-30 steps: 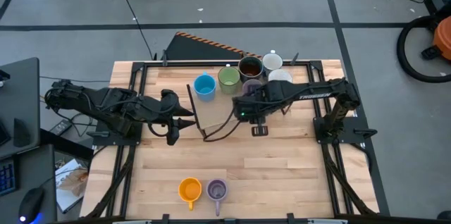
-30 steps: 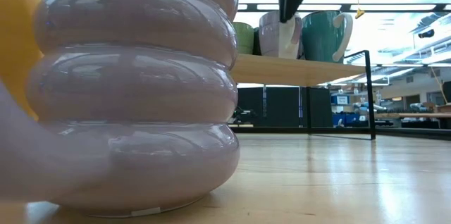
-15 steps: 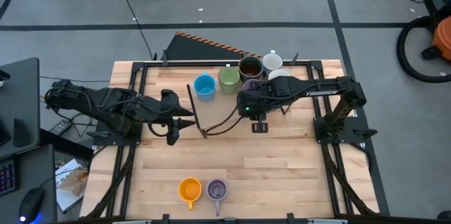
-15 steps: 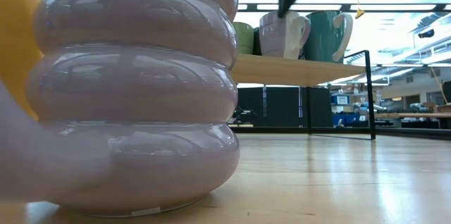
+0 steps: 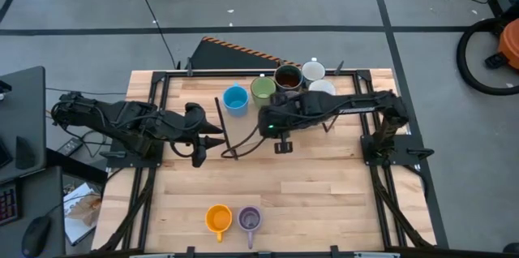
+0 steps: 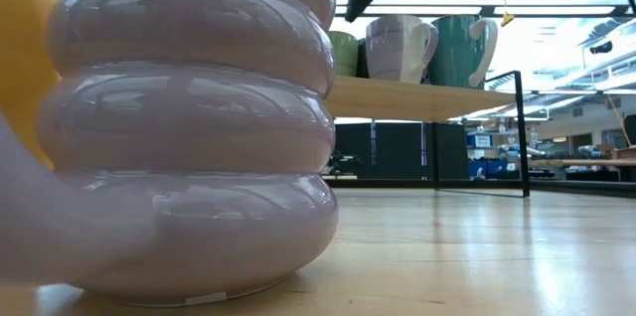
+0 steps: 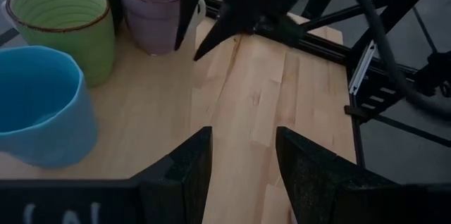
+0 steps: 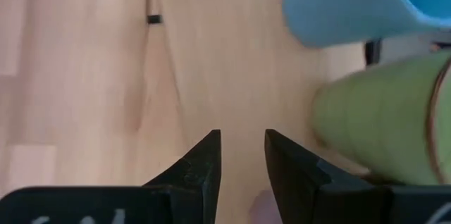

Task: Place coffee mugs
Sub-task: Put the right violet mug on the shelf, then put the violet mug on the shelf

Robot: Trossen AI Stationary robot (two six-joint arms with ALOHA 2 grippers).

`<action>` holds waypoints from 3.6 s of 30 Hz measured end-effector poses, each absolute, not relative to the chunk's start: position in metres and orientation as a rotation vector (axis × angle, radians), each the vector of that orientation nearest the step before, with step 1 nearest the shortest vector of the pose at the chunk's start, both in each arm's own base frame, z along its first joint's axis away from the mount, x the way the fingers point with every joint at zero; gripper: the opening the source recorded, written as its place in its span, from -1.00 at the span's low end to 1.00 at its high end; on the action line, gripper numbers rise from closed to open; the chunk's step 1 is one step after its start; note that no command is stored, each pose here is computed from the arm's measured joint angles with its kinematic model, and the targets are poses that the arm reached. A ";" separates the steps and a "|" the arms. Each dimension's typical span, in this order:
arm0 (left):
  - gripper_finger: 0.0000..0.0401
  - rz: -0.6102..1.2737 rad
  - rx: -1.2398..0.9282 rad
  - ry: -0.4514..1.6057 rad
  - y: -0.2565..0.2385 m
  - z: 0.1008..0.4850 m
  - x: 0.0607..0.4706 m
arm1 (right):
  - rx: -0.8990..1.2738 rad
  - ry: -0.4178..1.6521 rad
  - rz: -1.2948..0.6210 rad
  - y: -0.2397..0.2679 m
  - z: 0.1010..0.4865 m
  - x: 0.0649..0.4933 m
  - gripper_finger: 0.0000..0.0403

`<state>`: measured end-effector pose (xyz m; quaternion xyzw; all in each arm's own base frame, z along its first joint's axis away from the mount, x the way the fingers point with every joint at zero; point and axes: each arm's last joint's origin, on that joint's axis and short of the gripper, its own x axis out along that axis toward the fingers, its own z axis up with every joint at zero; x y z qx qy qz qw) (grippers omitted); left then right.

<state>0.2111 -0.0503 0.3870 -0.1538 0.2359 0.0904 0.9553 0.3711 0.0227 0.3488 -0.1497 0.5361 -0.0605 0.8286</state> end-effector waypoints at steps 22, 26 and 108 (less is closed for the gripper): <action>-0.18 0.184 -0.312 0.481 -0.050 0.387 0.211 | -0.406 1.344 -0.194 -0.010 0.336 0.379 -0.41; -0.18 0.184 -0.312 0.481 -0.050 0.387 0.211 | -0.406 1.366 -0.194 -0.012 0.336 0.377 -0.42; -0.18 -0.121 -0.667 0.232 -0.069 0.420 0.215 | -0.260 1.011 0.250 0.275 0.209 0.427 -0.08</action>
